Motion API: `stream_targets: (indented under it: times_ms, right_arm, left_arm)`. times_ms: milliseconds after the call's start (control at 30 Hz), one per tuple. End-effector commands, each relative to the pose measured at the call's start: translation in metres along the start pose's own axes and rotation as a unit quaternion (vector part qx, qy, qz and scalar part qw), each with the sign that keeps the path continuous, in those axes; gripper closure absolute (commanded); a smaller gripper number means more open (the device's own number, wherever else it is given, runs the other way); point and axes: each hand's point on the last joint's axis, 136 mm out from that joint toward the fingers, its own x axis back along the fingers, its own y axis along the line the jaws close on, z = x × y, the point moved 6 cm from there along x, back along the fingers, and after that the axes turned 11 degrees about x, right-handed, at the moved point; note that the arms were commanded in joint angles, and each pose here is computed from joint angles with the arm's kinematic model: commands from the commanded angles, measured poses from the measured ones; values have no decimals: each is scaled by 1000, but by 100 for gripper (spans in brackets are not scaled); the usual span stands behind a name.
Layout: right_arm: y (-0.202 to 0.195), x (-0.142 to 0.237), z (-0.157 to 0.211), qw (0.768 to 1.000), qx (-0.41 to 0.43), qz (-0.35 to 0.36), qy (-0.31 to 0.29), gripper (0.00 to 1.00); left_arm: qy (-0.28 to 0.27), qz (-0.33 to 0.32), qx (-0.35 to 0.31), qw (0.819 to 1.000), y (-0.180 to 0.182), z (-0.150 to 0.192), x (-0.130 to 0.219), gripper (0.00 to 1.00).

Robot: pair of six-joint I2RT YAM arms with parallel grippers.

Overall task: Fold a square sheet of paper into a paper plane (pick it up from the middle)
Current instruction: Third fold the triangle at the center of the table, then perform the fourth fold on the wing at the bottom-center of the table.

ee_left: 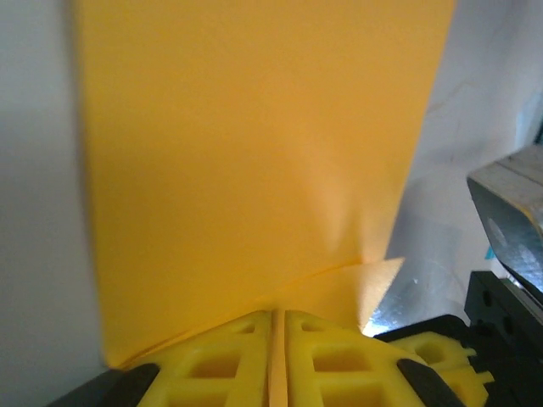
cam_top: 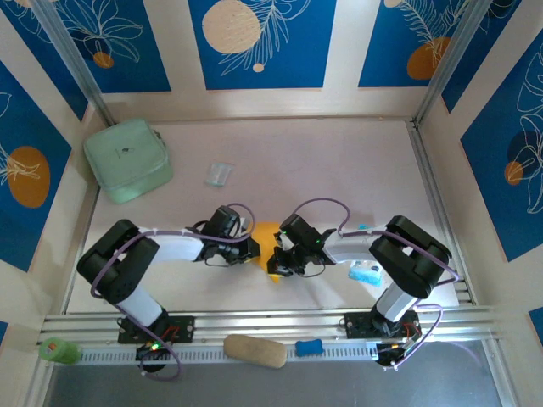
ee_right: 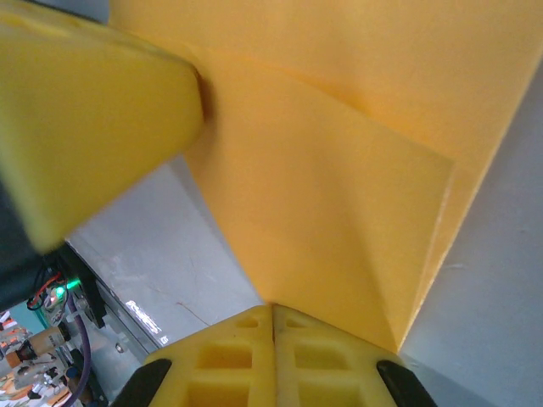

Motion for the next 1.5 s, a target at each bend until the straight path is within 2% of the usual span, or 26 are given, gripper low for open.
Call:
stream_targets:
  times_ms: [0, 667, 1000, 1133, 1200, 1267, 1300, 1467]
  right_arm:
    - [-22, -5, 14, 998, -31, 38, 27, 100]
    - [-22, -1, 12, 999, -26, 38, 26, 100]
    - [-13, 7, 4, 1000, 13, 16, 23, 100]
    - [15, 31, -9, 998, 61, -13, -12, 93]
    - [22, 47, -14, 996, 73, 2, -44, 88]
    - [14, 60, -17, 995, 55, 40, -72, 76]
    - [7, 64, -17, 994, 39, 55, -81, 73]
    - [-8, 66, -20, 994, 3, 52, -97, 60]
  left_arm:
    - [-15, -14, 2, 1000, 8, -11, 7, 88]
    - [-60, -20, 33, 997, 25, -56, 36, 89]
    - [-86, 20, 23, 996, 1, -56, 60, 88]
    - [-93, 41, 17, 995, -7, -52, 69, 87]
    - [-95, 49, 16, 994, -9, -48, 72, 85]
    - [-89, 59, 17, 994, -9, -45, 71, 82]
    - [-82, 68, 15, 994, -11, -44, 70, 80]
    - [-47, 90, 11, 995, -14, -38, 61, 73]
